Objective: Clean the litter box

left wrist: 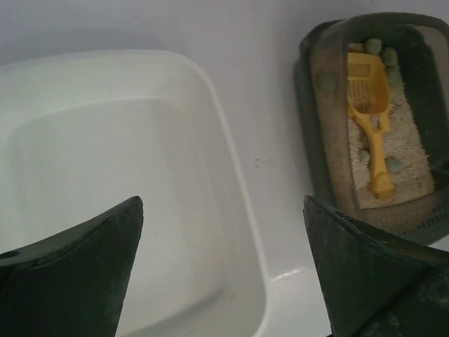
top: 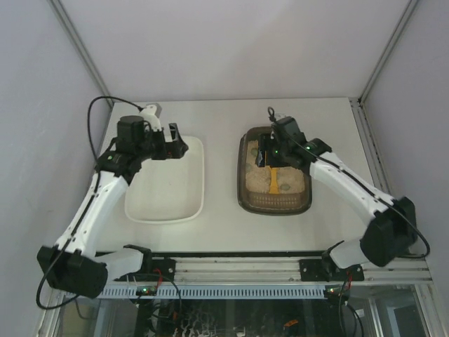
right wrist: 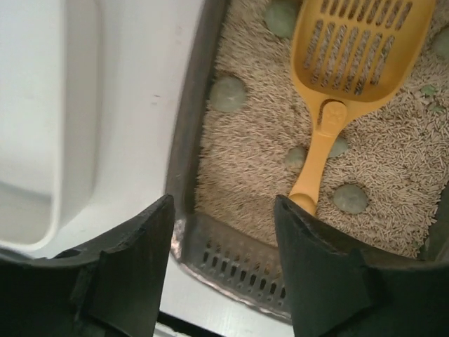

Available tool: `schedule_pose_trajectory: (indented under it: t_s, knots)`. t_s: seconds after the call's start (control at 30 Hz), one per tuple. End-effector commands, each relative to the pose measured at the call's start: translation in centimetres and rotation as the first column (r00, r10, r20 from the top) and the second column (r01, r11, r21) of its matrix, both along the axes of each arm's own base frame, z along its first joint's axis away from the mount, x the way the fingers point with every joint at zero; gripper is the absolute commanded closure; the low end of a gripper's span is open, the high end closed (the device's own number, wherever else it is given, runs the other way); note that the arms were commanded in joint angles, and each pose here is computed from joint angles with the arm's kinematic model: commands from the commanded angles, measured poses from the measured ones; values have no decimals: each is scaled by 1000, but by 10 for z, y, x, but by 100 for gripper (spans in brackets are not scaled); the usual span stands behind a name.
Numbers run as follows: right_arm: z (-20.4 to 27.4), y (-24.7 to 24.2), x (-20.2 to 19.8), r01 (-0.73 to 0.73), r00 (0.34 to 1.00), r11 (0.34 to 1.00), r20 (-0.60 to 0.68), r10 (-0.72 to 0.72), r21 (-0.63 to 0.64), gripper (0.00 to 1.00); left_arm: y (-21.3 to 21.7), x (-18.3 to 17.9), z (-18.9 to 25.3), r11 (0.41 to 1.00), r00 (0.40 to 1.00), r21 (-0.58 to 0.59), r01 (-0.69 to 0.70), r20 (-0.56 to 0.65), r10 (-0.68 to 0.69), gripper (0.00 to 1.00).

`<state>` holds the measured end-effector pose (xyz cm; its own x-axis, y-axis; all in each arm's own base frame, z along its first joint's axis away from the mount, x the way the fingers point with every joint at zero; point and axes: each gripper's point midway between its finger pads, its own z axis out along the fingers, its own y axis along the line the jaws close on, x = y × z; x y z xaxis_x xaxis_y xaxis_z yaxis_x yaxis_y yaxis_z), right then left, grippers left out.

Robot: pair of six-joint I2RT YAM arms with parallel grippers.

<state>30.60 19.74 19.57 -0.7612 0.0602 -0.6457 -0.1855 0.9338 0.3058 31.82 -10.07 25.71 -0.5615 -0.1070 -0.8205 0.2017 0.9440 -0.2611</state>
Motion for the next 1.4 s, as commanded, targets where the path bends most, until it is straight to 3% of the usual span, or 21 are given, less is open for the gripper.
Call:
schedule_pose_trajectory:
  t_s: [0.0,0.17,0.4,0.6,1.1,1.37]
  knots:
    - [-32,-14,20,50,997,984,-54,-60,-171,44,-67,23,36,970,990,-197,144,31,-141,0]
    - [-61,-33,24,98,988,951,-84,-127,-292,49,-94,27,31,955,979,-218,202,43,-197,0]
    - [-91,-38,32,100,982,943,-124,-146,-318,49,-118,22,39,947,954,-151,285,139,-265,0]
    - [-115,-47,43,95,968,955,-198,-154,-280,53,-124,19,39,936,948,-168,308,137,-287,0]
    - [-148,-32,58,76,961,971,-243,-131,-225,56,-124,22,22,940,950,-150,308,108,-294,0]
    - [-159,-33,60,79,957,971,-257,-138,-227,64,-119,25,18,951,959,-136,278,103,-265,0]
